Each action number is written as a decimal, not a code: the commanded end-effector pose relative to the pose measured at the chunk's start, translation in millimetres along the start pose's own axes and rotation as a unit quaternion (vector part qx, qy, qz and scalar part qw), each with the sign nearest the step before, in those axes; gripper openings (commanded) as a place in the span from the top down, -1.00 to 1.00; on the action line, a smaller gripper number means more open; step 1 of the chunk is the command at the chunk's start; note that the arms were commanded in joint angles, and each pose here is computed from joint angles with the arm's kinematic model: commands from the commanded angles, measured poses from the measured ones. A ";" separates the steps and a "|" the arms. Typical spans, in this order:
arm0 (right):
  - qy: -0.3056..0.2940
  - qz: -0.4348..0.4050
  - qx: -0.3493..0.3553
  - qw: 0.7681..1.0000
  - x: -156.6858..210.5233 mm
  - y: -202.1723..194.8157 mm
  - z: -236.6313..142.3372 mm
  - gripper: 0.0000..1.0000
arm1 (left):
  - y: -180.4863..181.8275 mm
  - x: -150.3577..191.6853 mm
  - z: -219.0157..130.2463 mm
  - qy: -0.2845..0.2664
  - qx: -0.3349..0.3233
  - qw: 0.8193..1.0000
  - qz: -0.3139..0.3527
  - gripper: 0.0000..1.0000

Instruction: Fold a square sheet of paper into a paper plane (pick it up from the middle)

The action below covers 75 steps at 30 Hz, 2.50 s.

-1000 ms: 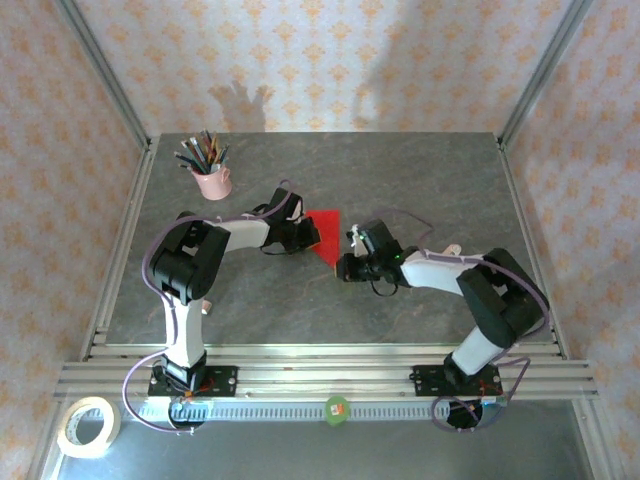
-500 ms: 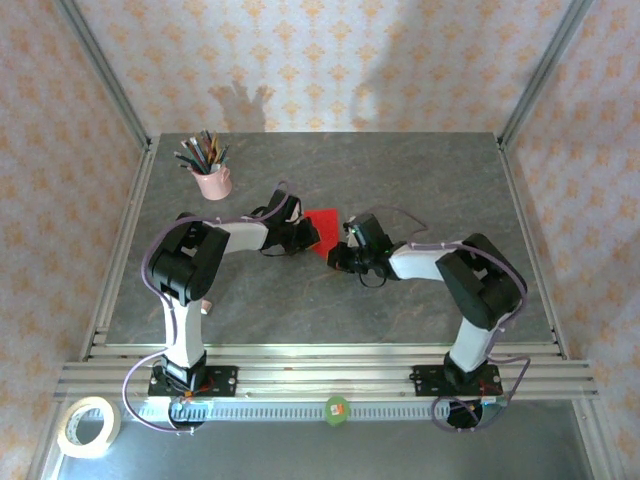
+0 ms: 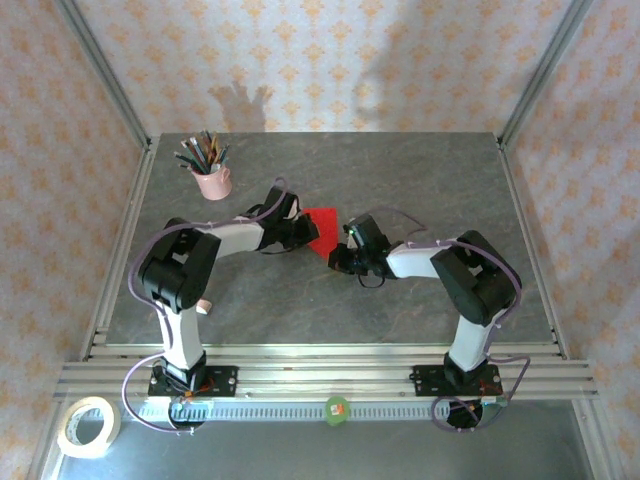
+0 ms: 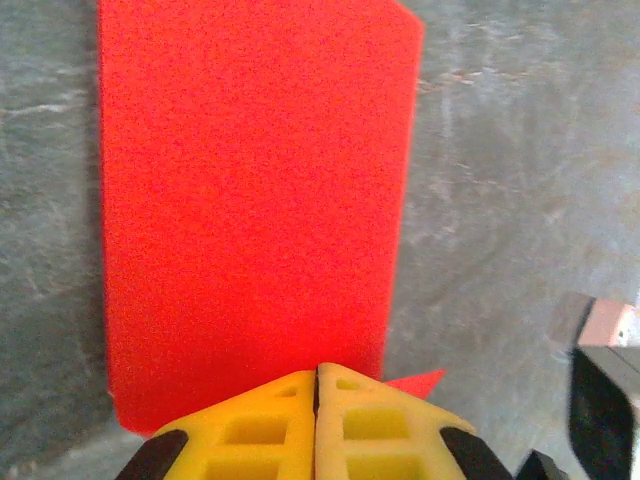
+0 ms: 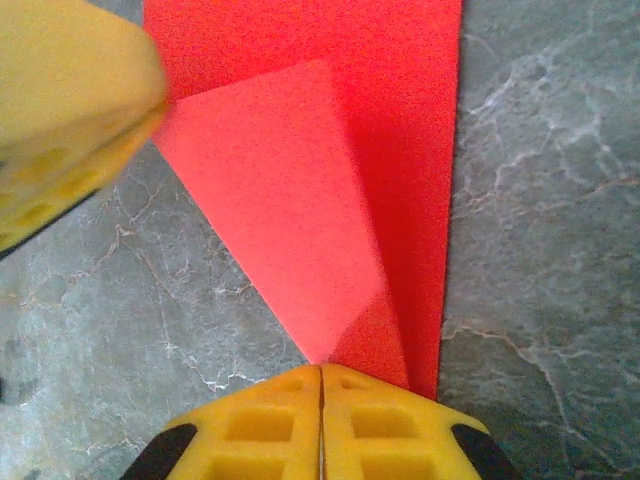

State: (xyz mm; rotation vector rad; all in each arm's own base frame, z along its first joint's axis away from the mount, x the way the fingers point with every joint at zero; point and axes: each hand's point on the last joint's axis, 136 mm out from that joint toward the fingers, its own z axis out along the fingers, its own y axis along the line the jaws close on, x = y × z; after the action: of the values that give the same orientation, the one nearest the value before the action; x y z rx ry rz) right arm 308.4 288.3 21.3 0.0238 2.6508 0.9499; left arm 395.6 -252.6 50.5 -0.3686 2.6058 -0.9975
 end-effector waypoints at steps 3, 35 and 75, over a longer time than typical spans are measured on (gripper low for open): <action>0.023 0.011 0.062 0.998 12.2 -30.6 5.1 0.84 | -4.0 15.1 -1.3 0.005 0.009 0.999 0.031 0.82; 0.083 -0.031 0.088 0.992 31.7 -59.7 -1.7 0.85 | 91.4 -21.0 -4.2 -0.018 -0.061 0.998 -0.008 0.79; -0.041 0.037 0.025 0.998 -51.2 -10.2 13.9 0.36 | 17.3 2.8 -27.8 -0.039 0.067 0.994 -0.079 0.37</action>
State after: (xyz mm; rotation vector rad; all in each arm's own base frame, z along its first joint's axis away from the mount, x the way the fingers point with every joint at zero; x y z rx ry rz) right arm 360.6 290.6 31.9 0.1247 2.5725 0.9454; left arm 370.6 -214.2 49.1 -0.5900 2.4824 -1.1417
